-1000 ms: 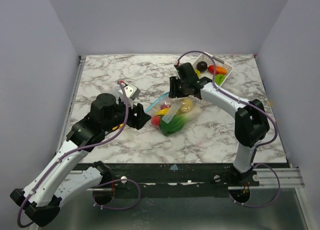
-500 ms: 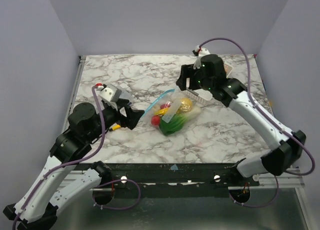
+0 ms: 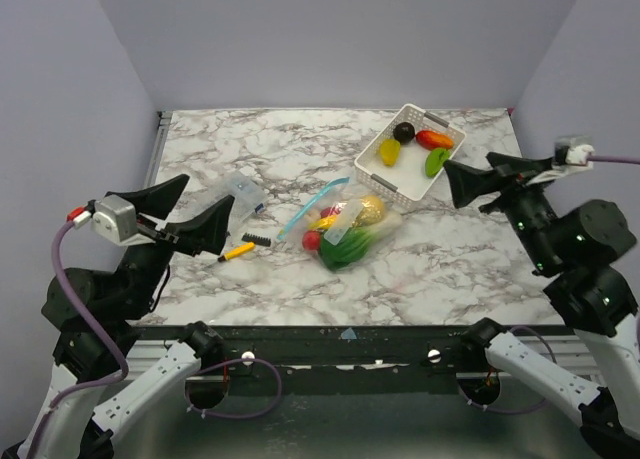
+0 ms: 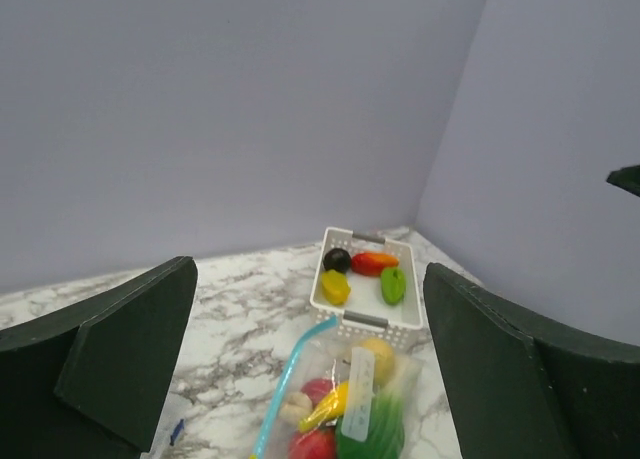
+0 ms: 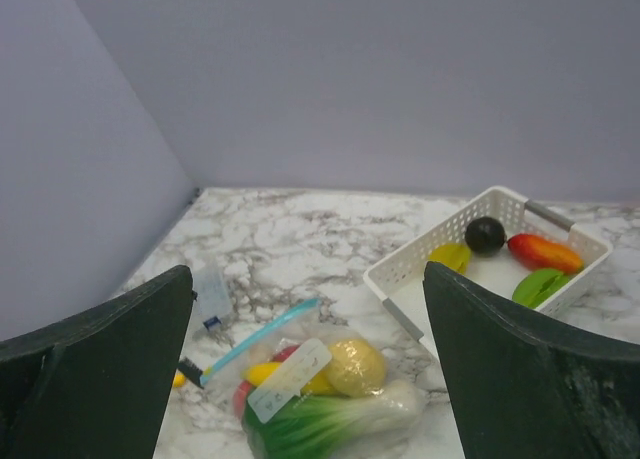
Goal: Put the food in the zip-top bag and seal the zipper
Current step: Reset both arms
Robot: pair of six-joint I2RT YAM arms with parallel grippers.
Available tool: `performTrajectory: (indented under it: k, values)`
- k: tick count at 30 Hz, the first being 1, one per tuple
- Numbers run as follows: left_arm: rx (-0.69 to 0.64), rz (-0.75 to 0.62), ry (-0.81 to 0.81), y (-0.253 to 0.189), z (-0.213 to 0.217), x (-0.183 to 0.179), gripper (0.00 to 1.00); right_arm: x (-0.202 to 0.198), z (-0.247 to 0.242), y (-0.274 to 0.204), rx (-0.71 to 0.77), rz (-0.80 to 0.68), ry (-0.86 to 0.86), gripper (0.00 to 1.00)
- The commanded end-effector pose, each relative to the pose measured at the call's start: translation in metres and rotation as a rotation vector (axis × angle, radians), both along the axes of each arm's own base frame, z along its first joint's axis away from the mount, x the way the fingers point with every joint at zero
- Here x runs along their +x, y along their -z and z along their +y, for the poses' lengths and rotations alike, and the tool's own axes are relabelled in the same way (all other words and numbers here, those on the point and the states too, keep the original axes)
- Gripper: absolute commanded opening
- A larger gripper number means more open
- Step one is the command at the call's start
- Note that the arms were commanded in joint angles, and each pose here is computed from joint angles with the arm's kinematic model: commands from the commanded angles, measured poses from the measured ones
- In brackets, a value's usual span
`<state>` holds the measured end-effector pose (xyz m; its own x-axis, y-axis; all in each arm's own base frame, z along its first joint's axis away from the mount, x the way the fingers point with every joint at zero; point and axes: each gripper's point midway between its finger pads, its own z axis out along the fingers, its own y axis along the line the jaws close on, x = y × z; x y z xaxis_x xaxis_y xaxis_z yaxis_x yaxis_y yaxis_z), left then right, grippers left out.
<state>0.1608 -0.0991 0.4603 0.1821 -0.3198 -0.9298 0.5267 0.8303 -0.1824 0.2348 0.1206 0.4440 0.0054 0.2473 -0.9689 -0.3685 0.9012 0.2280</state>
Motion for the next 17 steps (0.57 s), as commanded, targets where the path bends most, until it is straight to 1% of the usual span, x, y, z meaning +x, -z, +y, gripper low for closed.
performTrajectory:
  k: [1,4,10,15,17]
  values:
    - [-0.071,-0.108,-0.104,-0.028,0.026,-0.004,0.99,-0.015,-0.036,-0.022,0.082,-0.086,0.126,1.0]
    - [-0.078,-0.122,-0.125,-0.032,0.031,-0.006,0.99,-0.024,-0.051,-0.027,0.101,-0.111,0.167,1.0]
    - [-0.072,-0.118,-0.142,-0.03,0.031,0.0,0.99,-0.026,-0.072,-0.023,0.136,-0.092,0.269,1.0]
    - [-0.081,-0.086,-0.156,-0.027,0.031,0.005,0.99,-0.028,-0.071,-0.02,0.205,-0.108,0.259,1.0]
    - [-0.088,-0.082,-0.154,-0.026,0.03,0.006,0.99,-0.024,-0.069,-0.013,0.196,-0.081,0.261,1.0]
